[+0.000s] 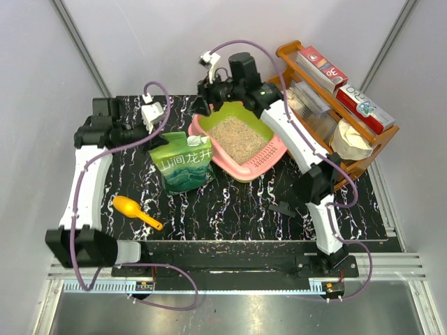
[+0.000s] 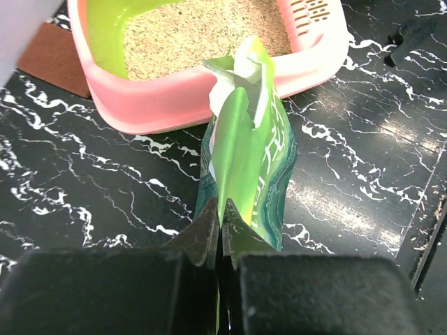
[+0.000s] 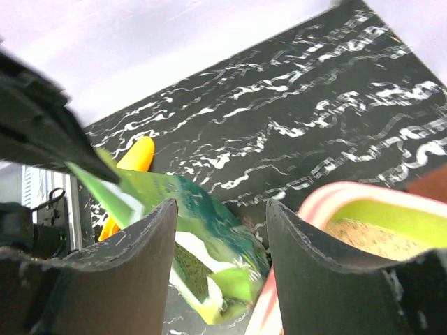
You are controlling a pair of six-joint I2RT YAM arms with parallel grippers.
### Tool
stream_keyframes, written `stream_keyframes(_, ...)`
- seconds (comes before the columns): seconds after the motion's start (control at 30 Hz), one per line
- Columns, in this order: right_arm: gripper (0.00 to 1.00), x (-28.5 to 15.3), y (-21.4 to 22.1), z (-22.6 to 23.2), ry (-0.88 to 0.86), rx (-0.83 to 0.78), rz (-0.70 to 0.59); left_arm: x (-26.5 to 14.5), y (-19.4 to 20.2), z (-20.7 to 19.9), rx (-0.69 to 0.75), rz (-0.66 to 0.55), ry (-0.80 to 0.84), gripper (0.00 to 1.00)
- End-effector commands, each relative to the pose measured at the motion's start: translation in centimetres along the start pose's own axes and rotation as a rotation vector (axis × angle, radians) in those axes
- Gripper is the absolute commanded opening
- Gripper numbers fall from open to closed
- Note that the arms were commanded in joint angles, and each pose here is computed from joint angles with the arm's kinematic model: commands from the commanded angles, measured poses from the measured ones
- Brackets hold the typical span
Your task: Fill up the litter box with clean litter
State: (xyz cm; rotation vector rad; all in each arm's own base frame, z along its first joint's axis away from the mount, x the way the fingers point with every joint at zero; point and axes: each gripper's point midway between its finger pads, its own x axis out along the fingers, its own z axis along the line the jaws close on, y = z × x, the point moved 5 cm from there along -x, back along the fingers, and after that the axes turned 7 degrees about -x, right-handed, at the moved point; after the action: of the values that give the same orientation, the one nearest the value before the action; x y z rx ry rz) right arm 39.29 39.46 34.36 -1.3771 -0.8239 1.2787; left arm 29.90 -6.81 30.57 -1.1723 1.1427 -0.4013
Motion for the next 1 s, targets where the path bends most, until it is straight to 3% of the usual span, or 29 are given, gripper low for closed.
stream_keyframes(0.0,0.6,-3.3,-0.6,0.3,0.167,0.123,0.073,-1.9,-3.5,-1.3,0.148,-0.196,-0.131,0.0)
stream_keyframes(0.1,0.63,-3.1,2.9,0.9,0.154,0.197,0.201,-2.1,-3.6,-1.8,0.165,-0.223,-0.161,0.0)
stream_keyframes(0.3,0.72,-2.3,3.8,3.0,0.102,0.148,0.252,-2.1,-3.7,-2.0,0.163,-0.23,-0.177,0.0)
stream_keyframes(0.53,0.78,-1.7,6.0,2.9,0.206,0.159,0.347,-1.8,-4.1,-2.7,0.165,-0.248,-0.169,0.0)
stream_keyframes(0.97,0.77,0.1,10.6,1.8,0.295,0.287,0.491,-2.1,-4.3,-3.2,0.222,-0.283,-0.226,0.0)
